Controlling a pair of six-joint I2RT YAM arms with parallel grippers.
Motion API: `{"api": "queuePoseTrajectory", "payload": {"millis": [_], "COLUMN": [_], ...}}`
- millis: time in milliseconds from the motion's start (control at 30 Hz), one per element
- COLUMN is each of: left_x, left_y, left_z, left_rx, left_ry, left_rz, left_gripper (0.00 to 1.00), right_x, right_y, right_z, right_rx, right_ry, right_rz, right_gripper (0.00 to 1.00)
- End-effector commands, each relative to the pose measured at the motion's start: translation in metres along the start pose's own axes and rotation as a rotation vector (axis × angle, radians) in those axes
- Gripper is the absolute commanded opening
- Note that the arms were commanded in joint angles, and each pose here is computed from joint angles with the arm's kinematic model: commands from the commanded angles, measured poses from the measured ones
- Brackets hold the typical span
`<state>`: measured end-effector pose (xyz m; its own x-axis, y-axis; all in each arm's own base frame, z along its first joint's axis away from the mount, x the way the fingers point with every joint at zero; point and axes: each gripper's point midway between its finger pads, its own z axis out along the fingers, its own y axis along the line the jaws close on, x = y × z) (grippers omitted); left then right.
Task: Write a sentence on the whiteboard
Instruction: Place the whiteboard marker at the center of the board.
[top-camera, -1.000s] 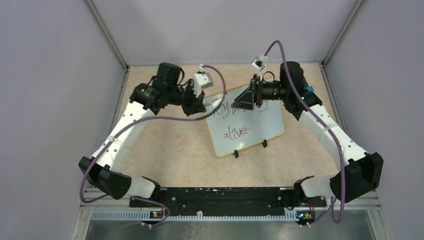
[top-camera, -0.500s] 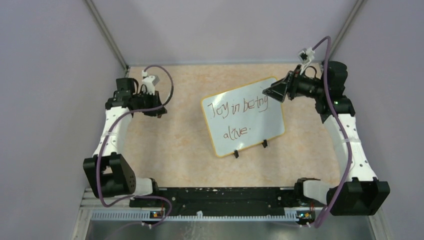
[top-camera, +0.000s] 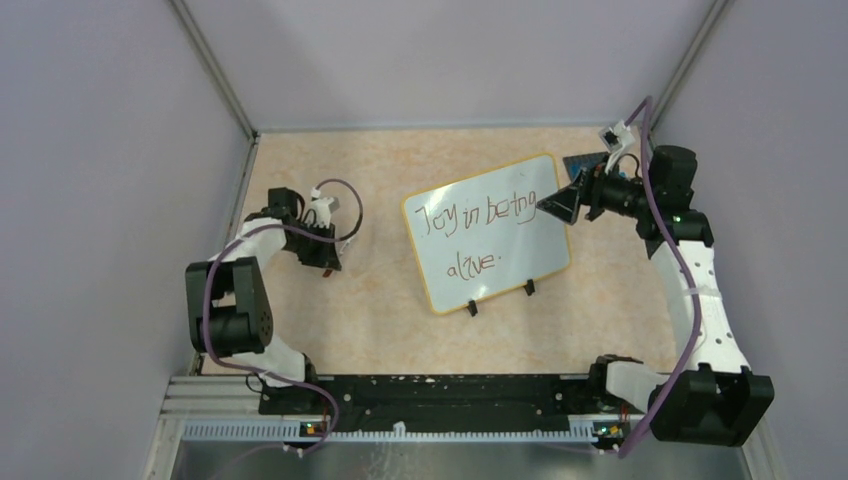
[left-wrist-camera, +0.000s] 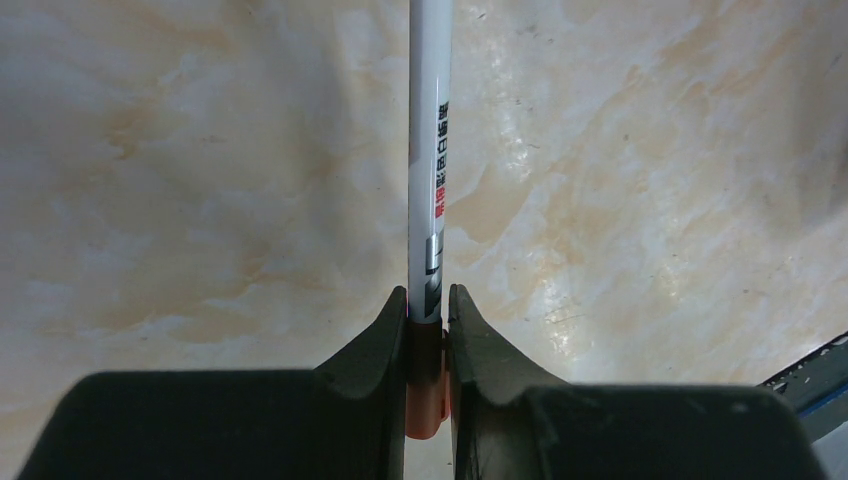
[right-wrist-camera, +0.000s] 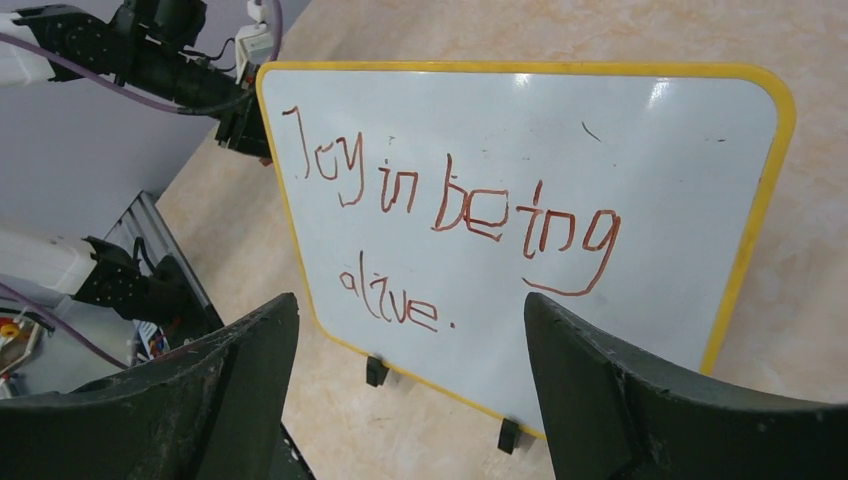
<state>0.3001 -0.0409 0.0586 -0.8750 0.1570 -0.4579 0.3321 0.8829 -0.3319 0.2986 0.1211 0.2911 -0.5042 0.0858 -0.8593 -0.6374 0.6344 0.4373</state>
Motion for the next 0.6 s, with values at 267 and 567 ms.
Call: {"api": "queuePoseTrajectory", "payload": {"millis": [267,567], "left_x": [0.010,0.015], "left_y": [0.017,0.014], "left_z": [0.039,0.039], "left_rx": [-0.063,-0.074], "left_ry": [0.097,0.136], "left_rz": [0.020,0.040], "left_gripper": [0.29,0.46], "right_x": [-0.009,-0.005], "right_y": [0.005,0.001], "right_z": [-0.008,-0.010], "right_rx": [0.007,0.030], "right_ry": [-0.026,-0.011], "right_rz": [-0.100,-0.134], "right_gripper": [0.80,0.81]}}
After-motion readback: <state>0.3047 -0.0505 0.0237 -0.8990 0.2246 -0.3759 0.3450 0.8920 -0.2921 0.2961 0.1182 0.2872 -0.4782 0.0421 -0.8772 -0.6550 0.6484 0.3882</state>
